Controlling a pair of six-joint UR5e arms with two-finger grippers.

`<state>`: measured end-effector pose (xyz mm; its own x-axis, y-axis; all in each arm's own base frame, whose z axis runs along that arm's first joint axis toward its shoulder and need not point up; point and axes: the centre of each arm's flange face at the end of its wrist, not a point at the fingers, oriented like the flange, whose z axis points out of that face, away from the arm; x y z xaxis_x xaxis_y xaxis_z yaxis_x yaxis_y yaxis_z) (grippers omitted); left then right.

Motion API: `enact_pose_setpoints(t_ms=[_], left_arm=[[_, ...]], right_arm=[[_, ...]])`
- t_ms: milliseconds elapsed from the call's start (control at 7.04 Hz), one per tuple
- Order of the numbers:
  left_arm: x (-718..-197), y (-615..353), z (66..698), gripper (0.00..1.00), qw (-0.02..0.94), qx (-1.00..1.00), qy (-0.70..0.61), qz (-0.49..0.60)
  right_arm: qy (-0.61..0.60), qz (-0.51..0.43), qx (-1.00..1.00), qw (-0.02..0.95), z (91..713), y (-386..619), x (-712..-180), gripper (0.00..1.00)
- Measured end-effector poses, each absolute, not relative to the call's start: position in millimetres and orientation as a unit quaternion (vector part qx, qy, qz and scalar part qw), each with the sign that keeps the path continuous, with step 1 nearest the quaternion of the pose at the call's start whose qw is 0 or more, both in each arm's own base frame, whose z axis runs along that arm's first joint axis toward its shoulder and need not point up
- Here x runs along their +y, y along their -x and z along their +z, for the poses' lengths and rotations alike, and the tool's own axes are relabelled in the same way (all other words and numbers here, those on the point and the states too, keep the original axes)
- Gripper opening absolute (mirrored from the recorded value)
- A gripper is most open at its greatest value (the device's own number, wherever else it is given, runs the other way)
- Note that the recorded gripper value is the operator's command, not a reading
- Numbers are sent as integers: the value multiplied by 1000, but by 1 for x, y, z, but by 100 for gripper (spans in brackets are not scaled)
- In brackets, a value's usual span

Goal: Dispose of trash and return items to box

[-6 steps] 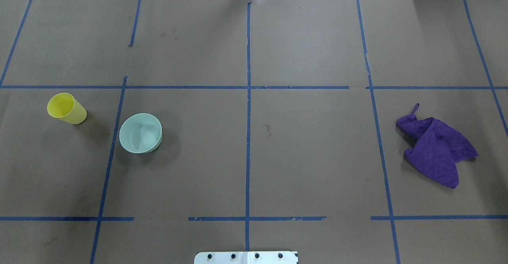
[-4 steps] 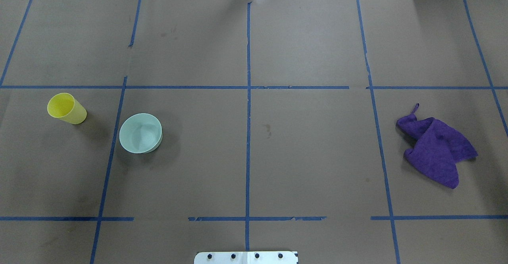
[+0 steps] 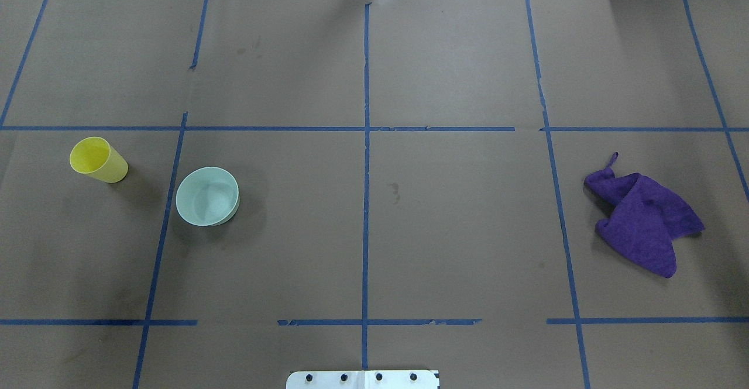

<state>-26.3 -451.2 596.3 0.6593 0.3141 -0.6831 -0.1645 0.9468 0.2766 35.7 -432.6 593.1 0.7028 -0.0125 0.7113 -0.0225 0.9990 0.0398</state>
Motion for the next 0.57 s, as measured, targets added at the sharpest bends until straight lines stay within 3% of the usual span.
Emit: enact_pose_setpoints(t_ms=[568], left_arm=[[-452, 25, 595, 100, 904, 391, -104, 137]], right_arm=[[-17, 4, -387, 922, 595, -33, -432, 100]])
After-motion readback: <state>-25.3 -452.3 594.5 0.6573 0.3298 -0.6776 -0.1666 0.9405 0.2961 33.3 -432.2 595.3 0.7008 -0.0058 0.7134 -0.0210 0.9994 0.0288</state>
